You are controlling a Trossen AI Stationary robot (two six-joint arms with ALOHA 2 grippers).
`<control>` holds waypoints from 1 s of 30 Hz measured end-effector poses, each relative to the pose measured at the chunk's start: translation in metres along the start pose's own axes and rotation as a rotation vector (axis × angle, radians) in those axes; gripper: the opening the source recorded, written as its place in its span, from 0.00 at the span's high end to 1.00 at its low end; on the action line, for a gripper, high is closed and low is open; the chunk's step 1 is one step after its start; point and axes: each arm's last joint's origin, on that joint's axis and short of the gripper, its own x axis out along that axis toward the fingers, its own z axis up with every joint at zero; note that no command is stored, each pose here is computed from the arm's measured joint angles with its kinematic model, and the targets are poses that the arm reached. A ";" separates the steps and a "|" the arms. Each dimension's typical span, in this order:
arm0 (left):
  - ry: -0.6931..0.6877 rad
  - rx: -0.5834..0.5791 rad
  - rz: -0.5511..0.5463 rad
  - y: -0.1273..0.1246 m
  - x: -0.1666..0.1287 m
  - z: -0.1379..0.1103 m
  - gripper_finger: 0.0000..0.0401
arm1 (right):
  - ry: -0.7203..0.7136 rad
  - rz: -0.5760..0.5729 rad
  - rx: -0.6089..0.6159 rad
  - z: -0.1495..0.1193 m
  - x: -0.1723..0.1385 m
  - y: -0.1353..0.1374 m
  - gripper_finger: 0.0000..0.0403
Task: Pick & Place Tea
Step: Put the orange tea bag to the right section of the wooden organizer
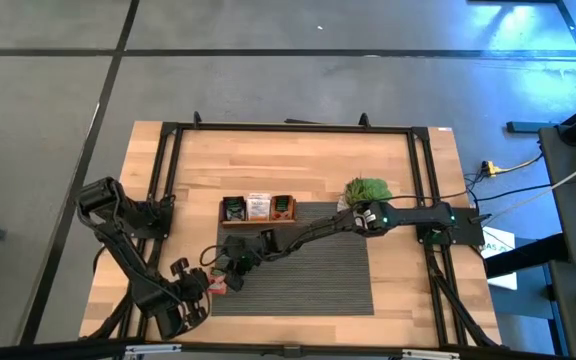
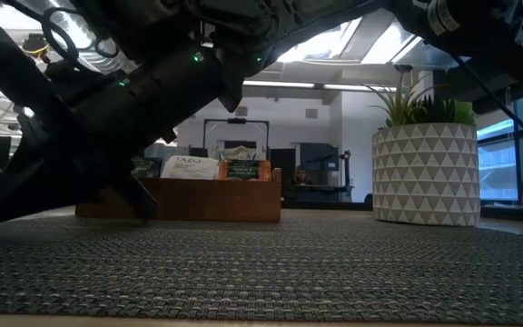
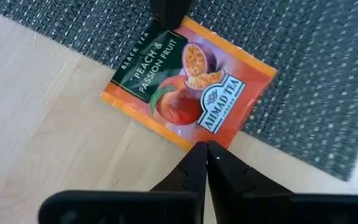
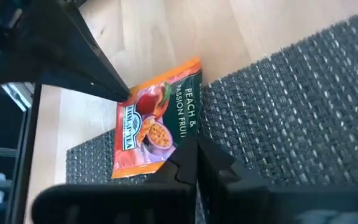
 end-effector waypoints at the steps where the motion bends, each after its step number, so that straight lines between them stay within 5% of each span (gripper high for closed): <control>1: 0.000 -0.006 -0.006 0.000 -0.002 0.001 0.97 | -0.002 0.005 -0.015 0.001 -0.001 0.001 0.99; 9: -0.072 -0.031 -0.114 0.003 -0.029 0.016 0.97 | 0.043 -0.058 -0.213 0.028 -0.031 0.026 0.99; 17: -0.295 0.023 -0.242 0.012 -0.067 0.029 0.98 | 0.119 -0.178 -0.372 0.042 -0.084 0.041 1.00; 30: -0.374 0.046 -0.272 0.016 -0.080 0.034 0.98 | 0.346 -0.339 -0.470 0.031 -0.136 0.055 1.00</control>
